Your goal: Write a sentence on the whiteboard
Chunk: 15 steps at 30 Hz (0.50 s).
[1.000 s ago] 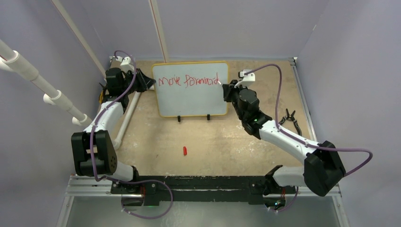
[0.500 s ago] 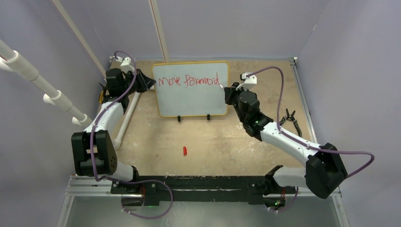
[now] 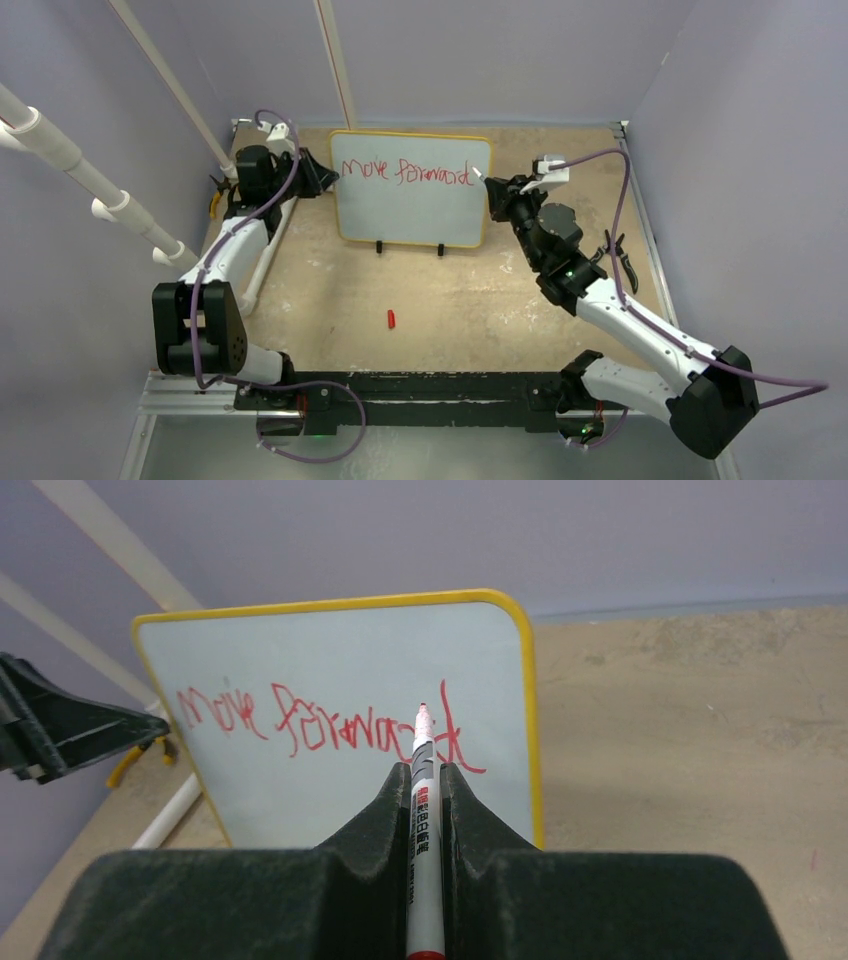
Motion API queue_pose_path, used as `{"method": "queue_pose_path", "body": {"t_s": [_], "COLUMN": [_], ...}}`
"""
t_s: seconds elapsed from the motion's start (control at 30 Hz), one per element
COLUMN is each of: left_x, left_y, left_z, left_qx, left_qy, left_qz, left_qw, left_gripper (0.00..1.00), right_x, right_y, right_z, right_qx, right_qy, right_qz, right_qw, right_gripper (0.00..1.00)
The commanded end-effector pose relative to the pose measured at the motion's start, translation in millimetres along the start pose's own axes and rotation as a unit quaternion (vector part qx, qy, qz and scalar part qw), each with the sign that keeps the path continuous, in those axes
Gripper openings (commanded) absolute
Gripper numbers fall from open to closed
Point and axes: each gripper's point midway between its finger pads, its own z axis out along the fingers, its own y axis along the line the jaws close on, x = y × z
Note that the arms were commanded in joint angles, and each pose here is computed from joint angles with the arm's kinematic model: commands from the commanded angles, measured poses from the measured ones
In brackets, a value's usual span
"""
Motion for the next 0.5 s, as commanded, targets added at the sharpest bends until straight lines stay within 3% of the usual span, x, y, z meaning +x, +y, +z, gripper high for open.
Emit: {"method": "queue_pose_path", "body": {"t_s": [0.0, 0.13, 0.3, 0.47], "left_x": [6.8, 8.9, 10.3, 21.2], "left_y": [-23.6, -20.3, -12.3, -15.2], "left_z": [-4.7, -12.0, -32.2, -61.3], "left_qx": [0.018, -0.004, -0.059, -0.133], "left_qy": [0.006, 0.003, -0.007, -0.001], "left_qz": [0.013, 0.013, 0.018, 0.045], "left_qw": [1.0, 1.0, 0.998, 0.99], "left_gripper": [0.15, 0.22, 0.43, 0.53], "right_x": [-14.2, -21.0, -31.3, -34.7], "right_y": [15.1, 21.0, 25.7, 30.1], "right_z": [-9.2, -17.0, -26.6, -32.5], "right_qx": [-0.053, -0.077, -0.098, -0.117], "right_qy": [-0.02, -0.028, -0.046, -0.056], "right_qz": [-0.015, -0.025, -0.034, -0.04], "right_qw": [0.998, 0.996, 0.994, 0.991], "right_gripper": [0.0, 0.0, 0.0, 0.0]}}
